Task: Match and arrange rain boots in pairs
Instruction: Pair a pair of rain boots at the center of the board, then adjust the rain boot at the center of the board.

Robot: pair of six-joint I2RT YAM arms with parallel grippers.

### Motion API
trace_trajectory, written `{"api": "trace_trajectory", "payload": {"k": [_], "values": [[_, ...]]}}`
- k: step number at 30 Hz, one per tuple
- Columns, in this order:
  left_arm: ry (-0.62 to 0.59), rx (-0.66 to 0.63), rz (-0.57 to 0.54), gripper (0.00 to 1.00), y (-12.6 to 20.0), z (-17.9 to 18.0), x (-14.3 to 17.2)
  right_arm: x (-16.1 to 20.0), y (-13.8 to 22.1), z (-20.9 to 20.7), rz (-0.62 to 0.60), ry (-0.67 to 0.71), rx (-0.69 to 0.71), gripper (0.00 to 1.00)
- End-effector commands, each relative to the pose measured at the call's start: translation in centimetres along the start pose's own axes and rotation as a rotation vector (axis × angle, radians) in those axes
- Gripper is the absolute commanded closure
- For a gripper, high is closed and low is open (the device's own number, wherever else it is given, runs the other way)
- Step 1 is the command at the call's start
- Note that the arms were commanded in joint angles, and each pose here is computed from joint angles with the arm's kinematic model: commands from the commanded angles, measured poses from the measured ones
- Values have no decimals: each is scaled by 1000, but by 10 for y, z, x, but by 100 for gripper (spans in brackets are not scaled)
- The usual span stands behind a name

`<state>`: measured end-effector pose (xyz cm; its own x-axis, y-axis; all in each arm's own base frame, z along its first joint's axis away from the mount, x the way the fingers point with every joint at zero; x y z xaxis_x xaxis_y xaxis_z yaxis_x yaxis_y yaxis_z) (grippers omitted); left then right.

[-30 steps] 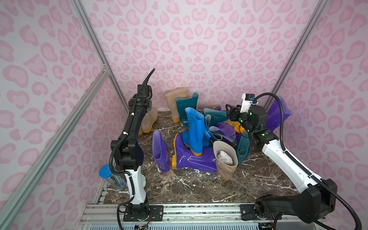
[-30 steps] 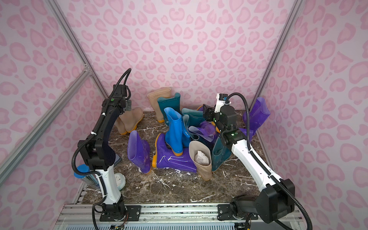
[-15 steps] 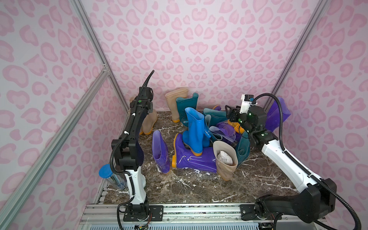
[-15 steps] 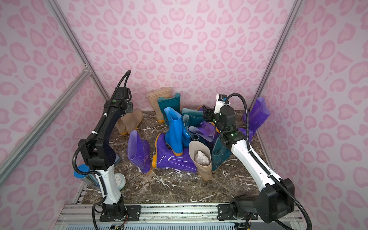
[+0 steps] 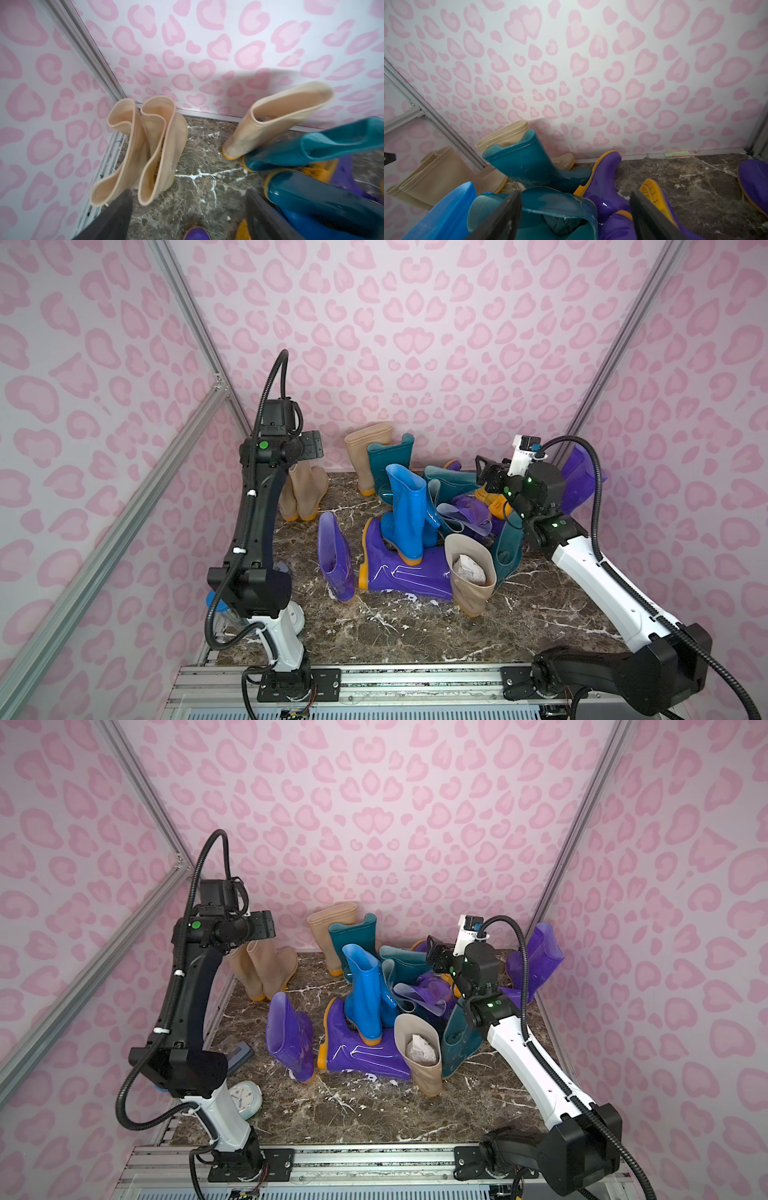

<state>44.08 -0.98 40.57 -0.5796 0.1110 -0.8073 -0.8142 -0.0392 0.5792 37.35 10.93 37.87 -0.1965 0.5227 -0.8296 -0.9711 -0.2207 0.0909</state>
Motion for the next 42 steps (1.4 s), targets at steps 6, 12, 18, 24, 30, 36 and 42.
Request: {"api": "trace_trajectory", "payload": {"k": [6, 12, 18, 24, 30, 36, 42], "values": [[31, 263, -79, 17, 35, -38, 42, 0, 12, 13, -30, -53, -189, 17], [0, 232, 31, 18, 27, -52, 88, 7, -8, 17, 59, -79, -145, 49], [-9, 153, 94, 20, 26, -46, 102, 3, -20, 39, 9, 1, -48, 36], [15, 184, 23, 20, 45, -54, 96, 17, -13, 45, 35, 27, -48, 26], [20, 218, 117, 20, 82, -71, 117, 13, -1, 55, 115, 53, -29, 25], [21, 208, 108, 17, 146, -65, 152, 23, 43, 87, 149, 51, -113, 25], [37, 325, 262, 17, 136, -89, 189, 44, 76, 115, 174, 114, -166, 23]]}}
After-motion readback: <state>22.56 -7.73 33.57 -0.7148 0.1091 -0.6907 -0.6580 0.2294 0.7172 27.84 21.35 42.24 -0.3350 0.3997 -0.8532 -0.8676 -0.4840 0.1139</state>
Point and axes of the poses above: each gripper's point midway between its finger pads, its own y axis back along the fingers, its own z axis along the line the jaws close on, x = y × z, the point moved 5 cm from there along y, back along the fingers, and after that the axes turned 14 degrees about -y, right-handed, at the moved point
